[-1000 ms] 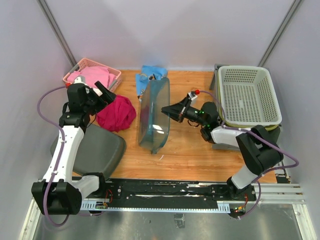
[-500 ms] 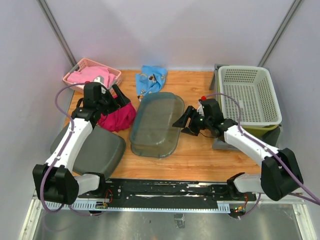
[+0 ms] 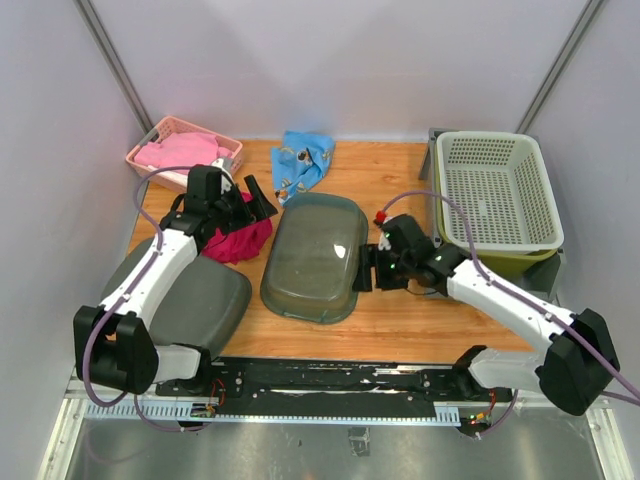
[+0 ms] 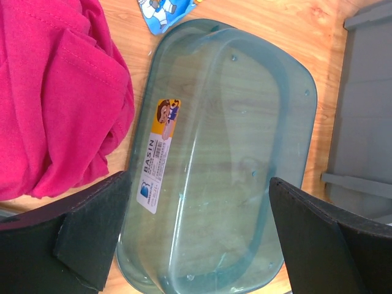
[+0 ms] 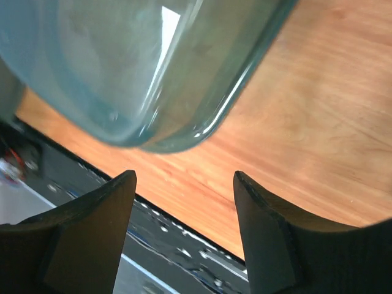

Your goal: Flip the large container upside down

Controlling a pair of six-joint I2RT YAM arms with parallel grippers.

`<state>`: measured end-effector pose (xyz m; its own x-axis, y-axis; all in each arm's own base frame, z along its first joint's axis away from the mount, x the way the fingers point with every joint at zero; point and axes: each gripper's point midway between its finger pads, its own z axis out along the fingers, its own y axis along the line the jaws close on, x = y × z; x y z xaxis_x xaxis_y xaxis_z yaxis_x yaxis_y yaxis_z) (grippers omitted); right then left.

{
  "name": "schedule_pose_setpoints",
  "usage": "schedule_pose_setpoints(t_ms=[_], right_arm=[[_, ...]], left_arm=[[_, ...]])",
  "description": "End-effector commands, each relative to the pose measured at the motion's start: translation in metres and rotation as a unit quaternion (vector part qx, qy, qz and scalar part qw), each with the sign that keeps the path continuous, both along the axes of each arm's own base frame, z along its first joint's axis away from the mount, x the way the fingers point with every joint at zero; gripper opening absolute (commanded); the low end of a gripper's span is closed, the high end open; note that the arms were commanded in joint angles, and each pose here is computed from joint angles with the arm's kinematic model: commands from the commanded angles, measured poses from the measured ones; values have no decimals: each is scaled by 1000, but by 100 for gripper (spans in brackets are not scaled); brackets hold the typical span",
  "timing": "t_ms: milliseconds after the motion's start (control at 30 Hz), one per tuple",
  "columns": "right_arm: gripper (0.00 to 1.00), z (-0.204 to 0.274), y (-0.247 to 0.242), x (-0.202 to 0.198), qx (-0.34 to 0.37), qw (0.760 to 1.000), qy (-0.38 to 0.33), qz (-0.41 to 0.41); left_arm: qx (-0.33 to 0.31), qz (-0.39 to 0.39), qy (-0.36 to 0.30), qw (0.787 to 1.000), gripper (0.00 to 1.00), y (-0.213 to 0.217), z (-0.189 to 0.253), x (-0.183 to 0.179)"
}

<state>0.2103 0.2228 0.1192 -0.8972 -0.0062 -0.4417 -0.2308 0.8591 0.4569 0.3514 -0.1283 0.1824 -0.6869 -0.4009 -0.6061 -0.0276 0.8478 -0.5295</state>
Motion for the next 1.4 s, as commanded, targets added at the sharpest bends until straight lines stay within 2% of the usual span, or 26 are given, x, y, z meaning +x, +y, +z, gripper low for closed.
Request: schedule_pose_setpoints(t_ms=[0, 200, 367, 567, 700, 767, 967, 1100, 1200, 1367], right_arm=[[67, -7, 4, -39, -94, 983, -77, 137], [69, -24, 26, -46, -139, 963, -126, 193], [70, -37, 69, -35, -132, 958, -146, 208], [71, -46, 83, 15, -176, 958, -169, 148], [71, -47, 90, 49, -147, 961, -174, 155], [71, -49, 96, 65, -131, 958, -177, 183], [70, -60, 100, 102, -95, 960, -144, 222], [71, -35, 96, 113, -96, 955, -162, 229], [74, -7, 81, 119, -61, 961, -176, 206], [75, 25, 46, 155, 29, 981, -168, 97]], left_arm=[[7, -5, -27, 1000, 99, 2, 21, -3], [12, 33, -43, 998, 99, 13, 40, -6], [9, 80, -64, 995, 99, 26, 62, -5], [3, 84, -64, 994, 99, 26, 69, -9], [7, 86, -65, 994, 99, 28, 71, -13], [9, 87, -65, 994, 99, 29, 71, -13], [9, 88, -59, 994, 99, 29, 65, -14], [12, 89, -57, 994, 99, 30, 63, -14], [20, 96, -55, 994, 99, 34, 62, -14], [25, 104, -58, 993, 99, 37, 66, -12]])
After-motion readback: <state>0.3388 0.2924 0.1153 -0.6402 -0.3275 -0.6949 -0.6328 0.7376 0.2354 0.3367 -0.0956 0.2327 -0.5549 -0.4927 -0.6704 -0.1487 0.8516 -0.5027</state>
